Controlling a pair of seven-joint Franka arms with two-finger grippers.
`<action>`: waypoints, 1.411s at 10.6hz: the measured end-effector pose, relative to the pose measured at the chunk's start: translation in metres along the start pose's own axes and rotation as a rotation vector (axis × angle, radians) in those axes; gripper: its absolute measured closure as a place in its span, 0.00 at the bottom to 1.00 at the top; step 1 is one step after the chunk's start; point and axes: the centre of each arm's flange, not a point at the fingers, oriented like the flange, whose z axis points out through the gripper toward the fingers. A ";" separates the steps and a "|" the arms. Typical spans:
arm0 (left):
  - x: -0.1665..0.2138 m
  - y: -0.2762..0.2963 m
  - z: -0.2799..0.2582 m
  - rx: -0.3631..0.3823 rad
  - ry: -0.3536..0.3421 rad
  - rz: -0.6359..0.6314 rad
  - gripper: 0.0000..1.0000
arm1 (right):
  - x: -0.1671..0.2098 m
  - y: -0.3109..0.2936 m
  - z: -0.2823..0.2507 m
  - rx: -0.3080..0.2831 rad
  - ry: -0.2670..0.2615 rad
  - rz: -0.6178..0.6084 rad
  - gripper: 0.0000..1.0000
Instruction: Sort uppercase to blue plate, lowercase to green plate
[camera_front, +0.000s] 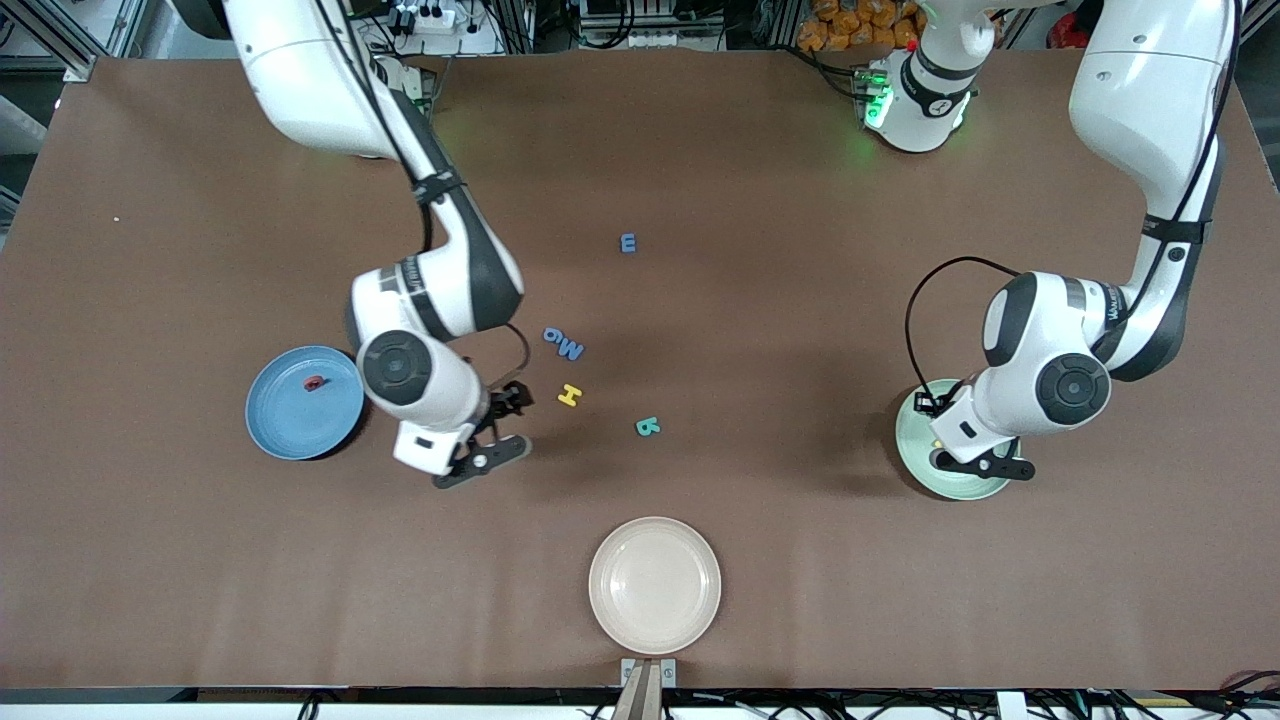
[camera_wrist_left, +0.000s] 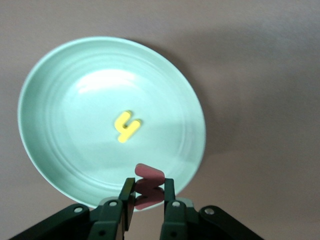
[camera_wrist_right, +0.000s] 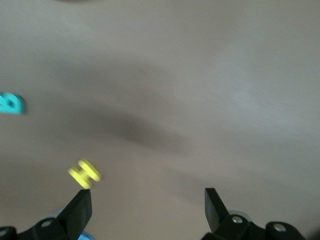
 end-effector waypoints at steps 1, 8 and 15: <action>0.001 -0.006 0.002 0.001 0.006 0.001 0.65 | 0.005 -0.021 0.011 0.015 0.030 0.021 0.00; 0.002 -0.041 -0.069 0.026 0.129 -0.045 0.00 | 0.027 -0.101 0.084 0.123 0.204 0.078 0.00; -0.045 -0.046 -0.193 0.073 0.217 0.014 0.00 | 0.008 -0.099 0.095 0.100 0.123 -0.070 0.00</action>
